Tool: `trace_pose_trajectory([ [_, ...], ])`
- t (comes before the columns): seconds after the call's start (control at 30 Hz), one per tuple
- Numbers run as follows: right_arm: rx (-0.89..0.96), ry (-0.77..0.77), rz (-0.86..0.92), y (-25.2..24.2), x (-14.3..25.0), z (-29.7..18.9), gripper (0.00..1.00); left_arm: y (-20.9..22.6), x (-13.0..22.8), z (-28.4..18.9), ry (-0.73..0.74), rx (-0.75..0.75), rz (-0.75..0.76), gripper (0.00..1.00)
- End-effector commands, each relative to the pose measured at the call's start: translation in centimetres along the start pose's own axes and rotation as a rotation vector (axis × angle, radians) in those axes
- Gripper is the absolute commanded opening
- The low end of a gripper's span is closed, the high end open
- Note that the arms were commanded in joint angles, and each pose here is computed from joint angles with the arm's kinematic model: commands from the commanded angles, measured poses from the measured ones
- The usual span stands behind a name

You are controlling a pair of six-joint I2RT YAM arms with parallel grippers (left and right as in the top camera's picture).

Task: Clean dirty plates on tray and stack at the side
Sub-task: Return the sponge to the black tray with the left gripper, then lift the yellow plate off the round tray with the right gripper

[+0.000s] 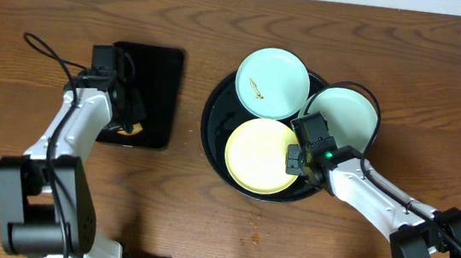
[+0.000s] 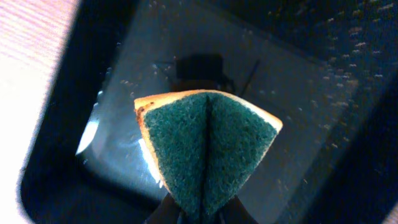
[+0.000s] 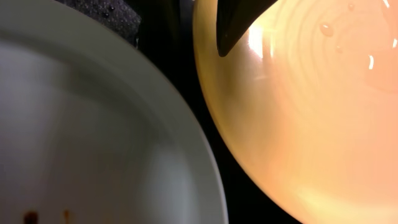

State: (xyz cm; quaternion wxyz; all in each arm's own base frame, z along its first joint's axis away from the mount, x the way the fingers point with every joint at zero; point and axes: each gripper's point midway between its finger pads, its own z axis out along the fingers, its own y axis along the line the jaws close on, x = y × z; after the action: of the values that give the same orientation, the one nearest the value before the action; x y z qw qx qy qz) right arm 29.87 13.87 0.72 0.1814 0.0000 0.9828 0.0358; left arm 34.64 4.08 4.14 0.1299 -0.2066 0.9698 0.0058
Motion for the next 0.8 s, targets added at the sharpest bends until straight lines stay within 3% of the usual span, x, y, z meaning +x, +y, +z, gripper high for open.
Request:
trace_pose_trajectory([
  [0.0,-0.014,0.010,0.020,0.2,0.0,0.1,0.16,0.1,0.1,1.2,0.009,-0.006,0.028,0.11],
  [0.2,-0.004,0.036,0.027,-0.1,0.7,0.1,0.15,0.0,-0.1,2.0,0.010,-0.007,0.031,0.16],
  [0.27,-0.003,0.035,0.031,-0.1,0.8,0.2,0.01,0.0,-0.1,2.1,0.011,-0.008,0.030,0.38],
  [0.33,-0.007,0.027,0.032,0.0,0.5,0.2,0.01,0.0,0.0,2.1,0.012,-0.008,0.030,0.56],
  [0.47,-0.027,-0.023,0.015,0.5,-1.0,-0.5,0.01,0.0,0.0,2.1,0.012,-0.008,0.030,0.81],
  [0.77,0.119,-0.285,-0.140,-1.0,-8.8,-10.5,0.01,0.0,0.0,2.1,0.011,-0.008,0.030,0.86],
])
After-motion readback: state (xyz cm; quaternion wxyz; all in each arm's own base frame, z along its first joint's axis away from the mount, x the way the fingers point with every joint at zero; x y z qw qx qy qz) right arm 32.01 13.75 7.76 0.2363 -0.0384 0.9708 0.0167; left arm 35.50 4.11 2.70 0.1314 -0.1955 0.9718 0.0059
